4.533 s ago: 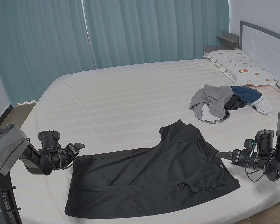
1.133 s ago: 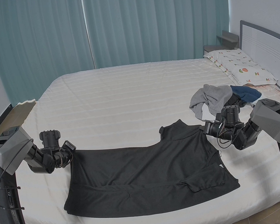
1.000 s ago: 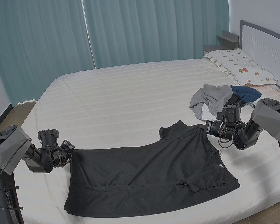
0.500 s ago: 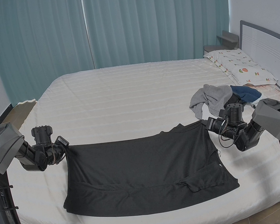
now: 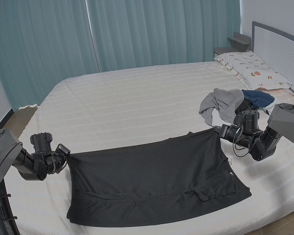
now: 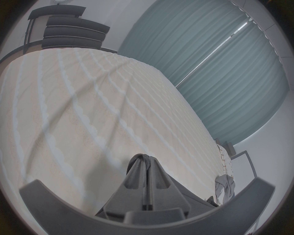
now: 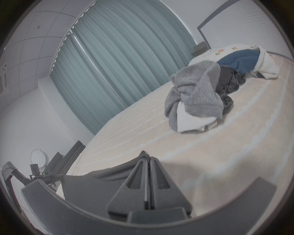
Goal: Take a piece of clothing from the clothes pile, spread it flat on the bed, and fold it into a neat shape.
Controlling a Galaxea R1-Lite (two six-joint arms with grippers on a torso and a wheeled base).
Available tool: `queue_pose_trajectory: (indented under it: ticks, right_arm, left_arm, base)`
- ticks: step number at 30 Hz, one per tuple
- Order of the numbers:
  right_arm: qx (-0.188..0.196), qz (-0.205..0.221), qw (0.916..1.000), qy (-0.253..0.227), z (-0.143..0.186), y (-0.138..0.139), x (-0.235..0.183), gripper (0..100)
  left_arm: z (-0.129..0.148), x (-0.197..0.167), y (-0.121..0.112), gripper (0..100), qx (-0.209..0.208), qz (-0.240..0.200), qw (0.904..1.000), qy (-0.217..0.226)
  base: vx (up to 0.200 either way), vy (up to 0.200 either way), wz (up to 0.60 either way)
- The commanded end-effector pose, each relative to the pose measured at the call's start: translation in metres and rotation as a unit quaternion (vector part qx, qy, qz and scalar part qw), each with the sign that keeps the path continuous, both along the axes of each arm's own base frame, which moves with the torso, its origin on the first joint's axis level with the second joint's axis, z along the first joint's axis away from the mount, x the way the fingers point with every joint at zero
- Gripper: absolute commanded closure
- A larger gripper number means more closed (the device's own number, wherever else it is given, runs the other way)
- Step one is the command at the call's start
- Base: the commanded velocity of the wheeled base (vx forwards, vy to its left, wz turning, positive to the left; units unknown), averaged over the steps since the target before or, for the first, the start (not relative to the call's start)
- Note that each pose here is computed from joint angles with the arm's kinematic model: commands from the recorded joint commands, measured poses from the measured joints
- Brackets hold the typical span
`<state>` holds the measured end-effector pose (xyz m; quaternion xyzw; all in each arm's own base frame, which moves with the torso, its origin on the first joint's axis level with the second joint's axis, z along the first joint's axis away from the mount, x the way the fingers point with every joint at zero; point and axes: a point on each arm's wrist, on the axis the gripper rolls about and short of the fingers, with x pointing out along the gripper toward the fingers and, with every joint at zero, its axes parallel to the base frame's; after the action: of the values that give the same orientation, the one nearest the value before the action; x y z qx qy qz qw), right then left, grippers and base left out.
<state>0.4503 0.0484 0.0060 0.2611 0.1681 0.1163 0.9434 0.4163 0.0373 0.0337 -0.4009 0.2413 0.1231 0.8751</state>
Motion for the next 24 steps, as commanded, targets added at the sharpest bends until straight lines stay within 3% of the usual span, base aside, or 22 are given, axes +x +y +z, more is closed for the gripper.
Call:
queue_pose_trajectory:
  ticks: [1,9,17,24]
  right_arm:
    - [0.003,0.014,0.9998,0.014,0.005,-0.006,-0.014,100]
    - [-0.002,0.047,0.9979,0.045,0.009,-0.010,-0.044,100]
    - [-0.037,0.079,0.9920,0.091,-0.001,-0.014,-0.084,100]
    - [-0.081,0.097,0.9824,0.137,-0.022,-0.020,-0.114,100]
  left_arm:
    - [0.000,-0.003,0.002,100,0.006,-0.001,1.0000,0.005]
    - [-0.006,-0.027,-0.001,100,0.066,-0.045,0.9960,0.041]
    - [-0.012,-0.049,-0.004,100,0.116,-0.088,0.9865,0.075]
    - [-0.022,-0.069,-0.007,100,0.163,-0.136,0.9707,0.113]
  base:
    - [0.000,0.000,0.00]
    - [0.000,0.000,0.00]
    - [0.000,0.000,0.00]
    - [0.000,0.000,0.00]
